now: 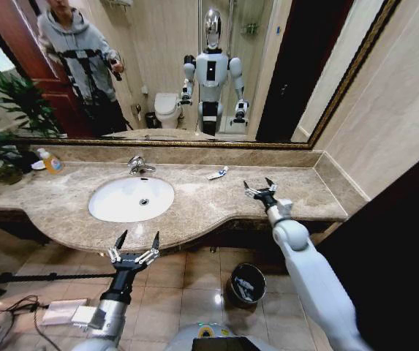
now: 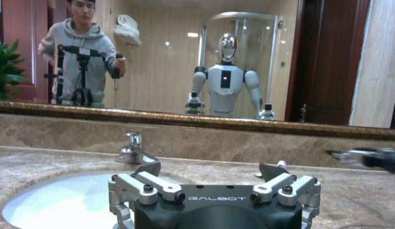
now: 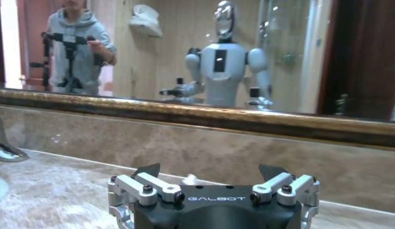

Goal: Pick up the trash from the sink and place it in the trash bin.

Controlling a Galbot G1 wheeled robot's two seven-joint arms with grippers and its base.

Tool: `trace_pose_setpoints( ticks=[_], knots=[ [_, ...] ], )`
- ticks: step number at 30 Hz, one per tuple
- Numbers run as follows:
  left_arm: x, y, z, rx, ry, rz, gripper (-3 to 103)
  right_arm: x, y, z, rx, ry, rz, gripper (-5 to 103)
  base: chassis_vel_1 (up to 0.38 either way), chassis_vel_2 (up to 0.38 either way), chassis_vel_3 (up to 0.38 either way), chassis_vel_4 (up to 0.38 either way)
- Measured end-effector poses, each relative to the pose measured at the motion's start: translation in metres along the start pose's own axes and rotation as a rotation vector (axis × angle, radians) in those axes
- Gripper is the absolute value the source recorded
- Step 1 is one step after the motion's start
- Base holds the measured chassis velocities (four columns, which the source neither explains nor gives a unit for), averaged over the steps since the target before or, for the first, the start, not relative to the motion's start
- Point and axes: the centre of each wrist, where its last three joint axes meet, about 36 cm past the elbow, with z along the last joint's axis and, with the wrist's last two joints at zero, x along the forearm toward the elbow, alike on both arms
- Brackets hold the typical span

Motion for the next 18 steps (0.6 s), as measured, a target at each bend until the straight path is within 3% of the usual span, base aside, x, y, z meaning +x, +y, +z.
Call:
trace_pose_setpoints(
  ticks=[6, 12, 18],
  knots=[
    [0.000, 0.000, 0.000, 0.000, 0.000, 0.000, 100, -0.046, 0.026, -0.013, -0.065, 0.034, -0.050, 100, 0.000, 0.000, 0.000, 0.000],
    [0.000, 0.000, 0.000, 0.000, 0.000, 0.000, 100, -0.060, 0.046, -0.017, -0.083, 0.071, -0.082, 100, 0.000, 0.000, 0.000, 0.000],
    [0.000, 0.000, 0.000, 0.000, 0.000, 0.000, 100, -0.059, 0.062, -0.005, 0.008, 0.078, -0.143, 100, 0.000, 0.000, 0.000, 0.000]
  ],
)
